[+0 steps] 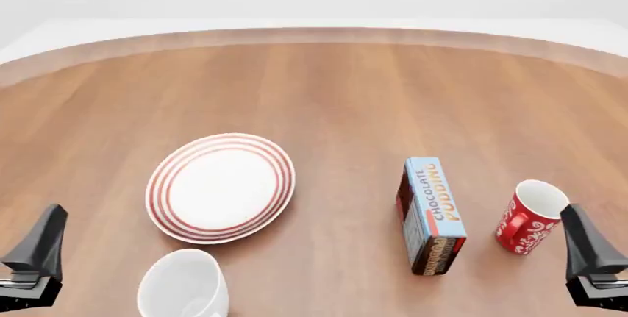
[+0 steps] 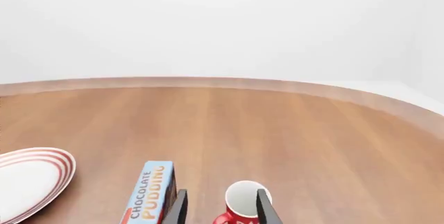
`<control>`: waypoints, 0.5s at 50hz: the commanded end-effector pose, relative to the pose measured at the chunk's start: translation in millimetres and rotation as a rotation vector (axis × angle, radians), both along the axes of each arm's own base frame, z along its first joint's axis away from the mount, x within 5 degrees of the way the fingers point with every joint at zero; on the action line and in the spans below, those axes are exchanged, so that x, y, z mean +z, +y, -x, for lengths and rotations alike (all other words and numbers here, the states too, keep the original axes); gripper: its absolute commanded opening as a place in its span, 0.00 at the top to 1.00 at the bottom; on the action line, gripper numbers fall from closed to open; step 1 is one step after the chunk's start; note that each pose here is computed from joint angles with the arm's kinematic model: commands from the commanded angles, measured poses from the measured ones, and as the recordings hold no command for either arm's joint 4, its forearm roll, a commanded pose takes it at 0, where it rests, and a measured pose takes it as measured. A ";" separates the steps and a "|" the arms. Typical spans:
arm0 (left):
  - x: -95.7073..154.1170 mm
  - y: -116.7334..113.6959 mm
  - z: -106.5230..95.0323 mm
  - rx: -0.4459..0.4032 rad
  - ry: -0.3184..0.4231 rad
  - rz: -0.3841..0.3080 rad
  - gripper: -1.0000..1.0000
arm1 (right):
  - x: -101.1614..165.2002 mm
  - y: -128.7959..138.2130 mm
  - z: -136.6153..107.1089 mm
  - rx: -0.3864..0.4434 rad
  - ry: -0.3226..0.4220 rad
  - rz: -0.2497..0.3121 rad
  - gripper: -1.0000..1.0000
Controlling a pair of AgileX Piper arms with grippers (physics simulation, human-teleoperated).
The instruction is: Pick up the white mug and put it on the plate, and put the chocolate pudding to the right of the plate.
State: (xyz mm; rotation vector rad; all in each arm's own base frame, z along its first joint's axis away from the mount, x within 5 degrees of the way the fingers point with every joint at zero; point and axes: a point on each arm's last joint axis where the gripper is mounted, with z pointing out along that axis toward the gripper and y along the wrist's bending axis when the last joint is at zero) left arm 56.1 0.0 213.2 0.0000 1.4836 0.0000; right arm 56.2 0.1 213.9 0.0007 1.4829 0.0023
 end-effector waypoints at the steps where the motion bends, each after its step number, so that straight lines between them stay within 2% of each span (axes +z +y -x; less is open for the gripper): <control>1: 0.0 0.0 0.0 0.000 0.000 0.000 0.00 | 0.8 0.2 -0.1 0.004 -0.001 -0.006 0.00; 16: 0.0 0.0 0.0 0.000 0.000 0.000 0.00 | 6.8 1.9 0.2 0.032 0.005 0.021 0.00; 25: 0.0 0.0 0.0 0.000 0.000 0.000 0.00 | 15.8 4.5 3.1 0.082 0.001 0.029 0.00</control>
